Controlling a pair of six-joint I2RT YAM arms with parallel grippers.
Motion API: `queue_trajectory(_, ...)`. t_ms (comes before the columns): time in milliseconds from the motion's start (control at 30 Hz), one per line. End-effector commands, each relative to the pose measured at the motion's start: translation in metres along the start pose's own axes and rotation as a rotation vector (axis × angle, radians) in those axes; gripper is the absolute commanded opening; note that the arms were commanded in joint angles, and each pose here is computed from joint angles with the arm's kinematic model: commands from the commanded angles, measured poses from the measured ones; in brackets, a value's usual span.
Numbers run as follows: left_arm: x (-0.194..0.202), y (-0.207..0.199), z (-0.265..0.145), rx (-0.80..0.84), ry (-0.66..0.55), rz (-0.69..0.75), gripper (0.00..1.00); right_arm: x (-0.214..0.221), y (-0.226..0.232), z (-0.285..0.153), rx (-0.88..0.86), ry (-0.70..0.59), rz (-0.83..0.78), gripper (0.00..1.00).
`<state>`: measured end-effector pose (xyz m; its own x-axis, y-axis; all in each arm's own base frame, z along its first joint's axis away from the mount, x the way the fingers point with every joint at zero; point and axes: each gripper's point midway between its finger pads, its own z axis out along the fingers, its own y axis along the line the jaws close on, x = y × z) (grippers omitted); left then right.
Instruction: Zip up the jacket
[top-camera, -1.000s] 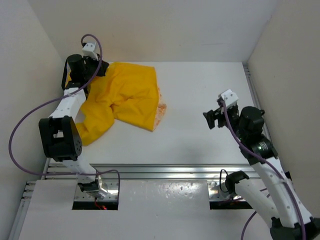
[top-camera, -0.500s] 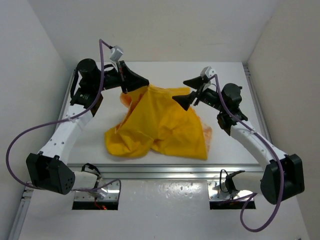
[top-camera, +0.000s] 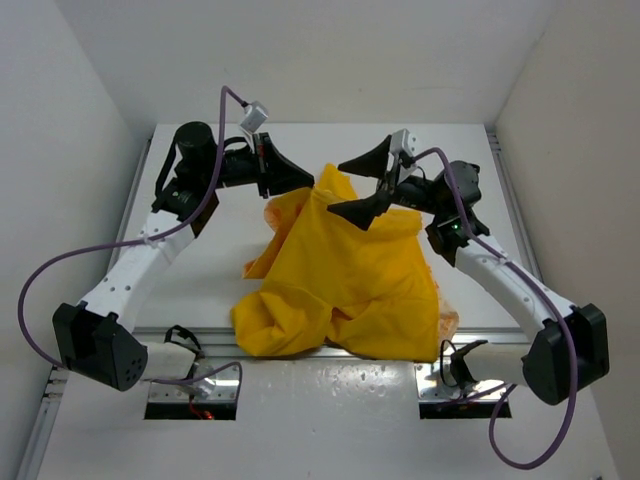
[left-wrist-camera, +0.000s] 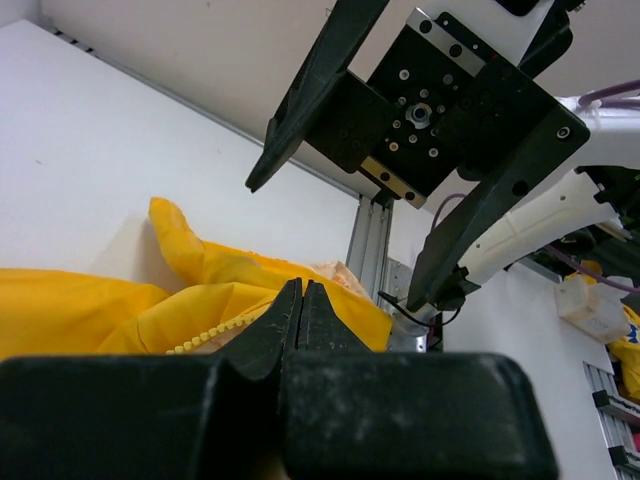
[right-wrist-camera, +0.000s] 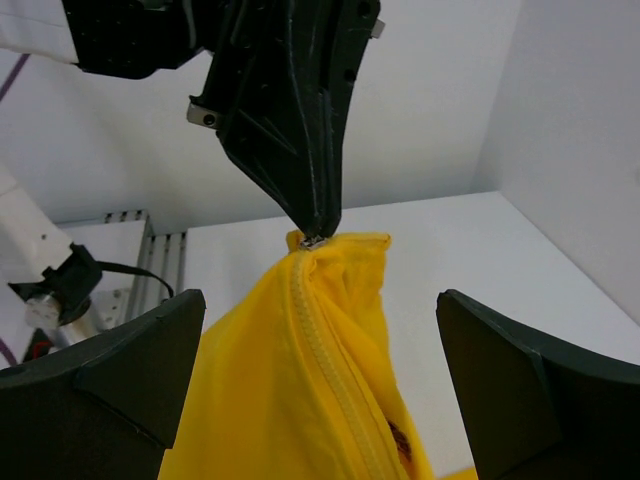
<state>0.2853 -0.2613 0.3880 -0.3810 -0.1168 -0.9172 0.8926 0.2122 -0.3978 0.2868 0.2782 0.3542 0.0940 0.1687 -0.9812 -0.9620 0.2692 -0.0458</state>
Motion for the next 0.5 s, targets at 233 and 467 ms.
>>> queue_trajectory(233,-0.018,-0.02,0.005,0.042,-0.034,0.069,0.0,0.022,0.026,0.013,-0.171,0.128,0.034,0.97)
queue_trajectory(467,-0.011,-0.028,0.011,0.045,-0.02,0.074,0.0,0.035,0.006,0.022,-0.092,0.169,0.005,0.6)
